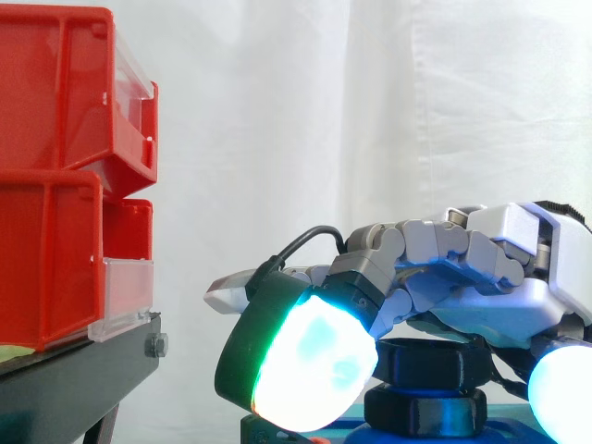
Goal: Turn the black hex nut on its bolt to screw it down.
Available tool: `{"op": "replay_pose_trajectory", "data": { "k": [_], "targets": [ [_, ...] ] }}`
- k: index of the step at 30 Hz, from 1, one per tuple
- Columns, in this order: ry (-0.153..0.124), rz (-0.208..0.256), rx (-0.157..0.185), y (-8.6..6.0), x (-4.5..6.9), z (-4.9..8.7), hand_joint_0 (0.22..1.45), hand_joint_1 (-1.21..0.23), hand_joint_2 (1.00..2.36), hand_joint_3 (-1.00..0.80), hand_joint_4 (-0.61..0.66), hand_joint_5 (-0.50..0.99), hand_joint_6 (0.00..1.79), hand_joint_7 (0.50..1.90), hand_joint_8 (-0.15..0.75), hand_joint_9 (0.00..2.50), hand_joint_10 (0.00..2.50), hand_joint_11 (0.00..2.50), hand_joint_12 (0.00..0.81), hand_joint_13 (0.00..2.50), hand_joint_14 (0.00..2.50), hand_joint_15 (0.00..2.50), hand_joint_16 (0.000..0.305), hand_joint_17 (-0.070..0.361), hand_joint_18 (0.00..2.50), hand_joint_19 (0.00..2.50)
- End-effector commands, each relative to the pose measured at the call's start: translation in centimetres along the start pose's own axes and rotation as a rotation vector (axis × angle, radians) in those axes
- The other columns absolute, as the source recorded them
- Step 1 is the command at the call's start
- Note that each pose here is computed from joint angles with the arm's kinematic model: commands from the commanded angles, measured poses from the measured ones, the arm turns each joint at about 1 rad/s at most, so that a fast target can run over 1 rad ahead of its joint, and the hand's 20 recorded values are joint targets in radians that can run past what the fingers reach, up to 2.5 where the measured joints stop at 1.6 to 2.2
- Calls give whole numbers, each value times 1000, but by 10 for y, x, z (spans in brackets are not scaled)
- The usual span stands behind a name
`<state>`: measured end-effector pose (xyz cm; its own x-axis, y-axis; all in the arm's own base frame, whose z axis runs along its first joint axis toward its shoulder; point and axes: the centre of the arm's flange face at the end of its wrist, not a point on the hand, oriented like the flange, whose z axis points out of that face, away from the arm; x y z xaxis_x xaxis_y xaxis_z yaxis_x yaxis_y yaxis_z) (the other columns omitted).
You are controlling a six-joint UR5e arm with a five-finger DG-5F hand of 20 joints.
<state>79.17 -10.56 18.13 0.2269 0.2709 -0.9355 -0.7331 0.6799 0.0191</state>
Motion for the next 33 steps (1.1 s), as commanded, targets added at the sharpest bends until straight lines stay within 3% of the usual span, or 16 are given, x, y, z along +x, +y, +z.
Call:
{"op": "replay_pose_trajectory", "data": {
  "k": [1,3,4,18,21,27,33],
  "targets": [
    [-5,-11,1,-6,-4,-6,535,-395,1000,-500,235,-109,502,868,312,609,4,186,330,369,3,63,52,118,335,483],
    [-4,-13,-6,-9,-9,-7,535,-396,1000,-500,235,-113,502,875,312,607,5,184,330,370,2,61,53,118,336,483],
    [-7,-21,-32,-13,-18,-3,535,-398,1000,-500,233,-115,502,879,312,606,5,191,331,370,2,63,53,118,337,483],
    [-10,-30,-47,-19,-29,-2,532,-406,1000,-500,235,-118,502,921,309,591,5,193,332,373,1,63,51,116,321,469],
    [-7,-35,-50,-21,-32,-5,532,-407,1000,-500,247,-103,502,973,311,589,6,188,332,371,1,61,50,113,319,462],
    [-6,-52,-40,-35,-40,-24,532,-405,1000,-500,256,-83,501,1023,312,598,5,198,331,371,1,62,50,112,320,476],
    [-16,-86,-49,-40,-45,-30,532,-404,1000,-500,264,-76,502,1031,311,601,5,190,330,373,3,60,50,112,328,476]
  ]
}}
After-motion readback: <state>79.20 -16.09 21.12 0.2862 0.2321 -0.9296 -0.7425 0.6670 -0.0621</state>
